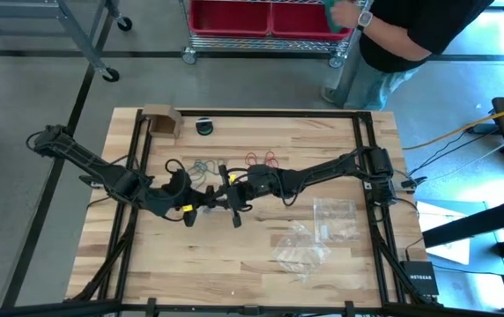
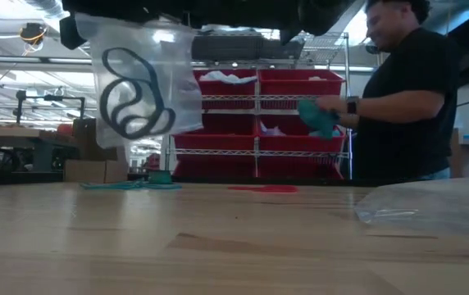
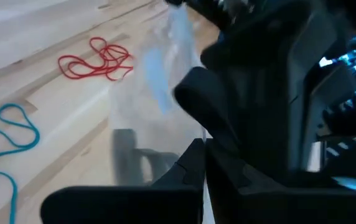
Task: Sort rubber bands
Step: Put the black rubber band into the transparent zip bag
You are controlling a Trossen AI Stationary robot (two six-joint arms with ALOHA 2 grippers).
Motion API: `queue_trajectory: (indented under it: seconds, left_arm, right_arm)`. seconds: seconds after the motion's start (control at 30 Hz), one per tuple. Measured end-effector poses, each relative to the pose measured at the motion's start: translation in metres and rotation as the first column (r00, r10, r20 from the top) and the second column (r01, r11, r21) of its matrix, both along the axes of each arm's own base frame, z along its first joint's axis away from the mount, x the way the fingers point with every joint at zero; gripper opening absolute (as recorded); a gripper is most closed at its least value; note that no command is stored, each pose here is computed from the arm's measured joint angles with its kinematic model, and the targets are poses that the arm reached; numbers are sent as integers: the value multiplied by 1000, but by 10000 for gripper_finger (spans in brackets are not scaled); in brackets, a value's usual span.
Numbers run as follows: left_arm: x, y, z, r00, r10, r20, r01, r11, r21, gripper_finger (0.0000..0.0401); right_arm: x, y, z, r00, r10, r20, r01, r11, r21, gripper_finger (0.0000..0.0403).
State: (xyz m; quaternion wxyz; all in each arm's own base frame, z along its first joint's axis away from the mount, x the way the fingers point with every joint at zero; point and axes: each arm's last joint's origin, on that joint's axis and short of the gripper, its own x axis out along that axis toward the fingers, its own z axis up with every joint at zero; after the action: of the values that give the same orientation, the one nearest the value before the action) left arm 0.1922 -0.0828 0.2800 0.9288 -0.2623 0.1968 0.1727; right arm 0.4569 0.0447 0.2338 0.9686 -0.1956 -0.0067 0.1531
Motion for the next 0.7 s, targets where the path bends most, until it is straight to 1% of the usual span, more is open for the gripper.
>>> queue_trajectory:
  seconds: [0.13,0.37,0.5,0.6,0.7]
  left_arm:
    - [-4,2,4,1000,0,14,0,1000,-1,0]
    - [-7,5,3,1000,22,1,-22,999,26,0]
    - [-8,5,2,1000,25,-9,-25,999,29,0]
    - [-9,5,2,1000,16,-21,-16,1000,27,0]
    - [-9,5,1,999,24,-25,-23,999,38,0]
  right_arm:
    - [0,-1,-5,997,-51,-50,51,999,-16,0]
    - [0,-3,-8,983,-167,-74,164,985,-46,0]
    - [-1,-5,-14,965,-226,-136,218,973,-71,0]
    - [-2,-9,-21,934,-284,-215,280,959,-50,0]
    - [-3,-12,-24,901,-340,-268,356,935,11,0]
